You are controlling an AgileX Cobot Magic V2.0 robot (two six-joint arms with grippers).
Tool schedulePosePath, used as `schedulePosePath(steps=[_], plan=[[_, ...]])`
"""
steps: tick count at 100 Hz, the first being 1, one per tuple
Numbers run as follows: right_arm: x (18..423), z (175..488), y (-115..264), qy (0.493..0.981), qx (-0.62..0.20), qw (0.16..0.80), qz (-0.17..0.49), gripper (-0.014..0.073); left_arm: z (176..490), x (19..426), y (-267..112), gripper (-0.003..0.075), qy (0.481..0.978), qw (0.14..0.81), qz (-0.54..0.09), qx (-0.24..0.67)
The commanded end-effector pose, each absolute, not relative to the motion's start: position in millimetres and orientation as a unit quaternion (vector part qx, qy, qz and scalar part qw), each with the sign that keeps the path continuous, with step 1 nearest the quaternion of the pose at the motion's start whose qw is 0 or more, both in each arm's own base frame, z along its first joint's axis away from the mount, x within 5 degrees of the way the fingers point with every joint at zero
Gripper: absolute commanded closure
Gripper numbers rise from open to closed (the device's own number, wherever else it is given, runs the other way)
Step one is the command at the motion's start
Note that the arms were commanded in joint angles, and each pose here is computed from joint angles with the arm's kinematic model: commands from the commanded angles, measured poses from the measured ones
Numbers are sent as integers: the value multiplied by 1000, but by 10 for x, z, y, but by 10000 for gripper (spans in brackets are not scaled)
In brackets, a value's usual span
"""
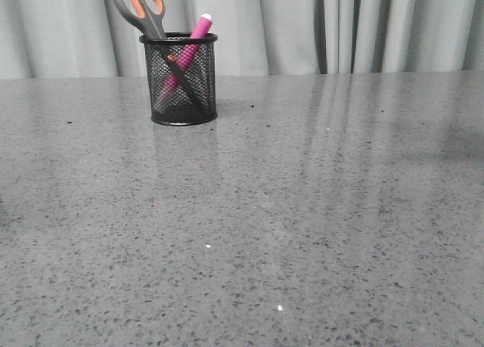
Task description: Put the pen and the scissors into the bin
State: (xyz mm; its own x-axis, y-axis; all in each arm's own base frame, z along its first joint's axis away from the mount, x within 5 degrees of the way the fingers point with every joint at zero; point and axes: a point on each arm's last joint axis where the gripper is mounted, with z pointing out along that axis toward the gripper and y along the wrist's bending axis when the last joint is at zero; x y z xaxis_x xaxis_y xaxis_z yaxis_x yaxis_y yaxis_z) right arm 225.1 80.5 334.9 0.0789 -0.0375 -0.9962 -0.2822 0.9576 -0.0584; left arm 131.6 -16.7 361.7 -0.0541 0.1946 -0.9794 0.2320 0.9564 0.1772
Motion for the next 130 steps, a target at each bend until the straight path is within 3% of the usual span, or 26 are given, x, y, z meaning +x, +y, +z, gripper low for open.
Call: schedulePosePath(steps=[1, 25, 45, 65, 130], plan=[[1951, 3352, 625, 625, -102, 771, 68, 668, 3580, 1173, -102, 739, 702, 706, -4, 91], [1385, 2782, 384, 617, -88, 780, 59, 668, 2978, 770, -57, 739, 685, 728, 0, 35], [1134, 2479, 261, 627, -66, 774, 63, 668, 2685, 539, -72, 739, 657, 754, -10, 24], [1086, 2444, 239, 620, -63, 780, 62, 668, 2662, 461, -67, 739, 636, 771, -10, 15], [1053, 2529, 211, 583, -51, 808, 59, 668, 2665, 461, -61, 739, 635, 772, -9, 12]])
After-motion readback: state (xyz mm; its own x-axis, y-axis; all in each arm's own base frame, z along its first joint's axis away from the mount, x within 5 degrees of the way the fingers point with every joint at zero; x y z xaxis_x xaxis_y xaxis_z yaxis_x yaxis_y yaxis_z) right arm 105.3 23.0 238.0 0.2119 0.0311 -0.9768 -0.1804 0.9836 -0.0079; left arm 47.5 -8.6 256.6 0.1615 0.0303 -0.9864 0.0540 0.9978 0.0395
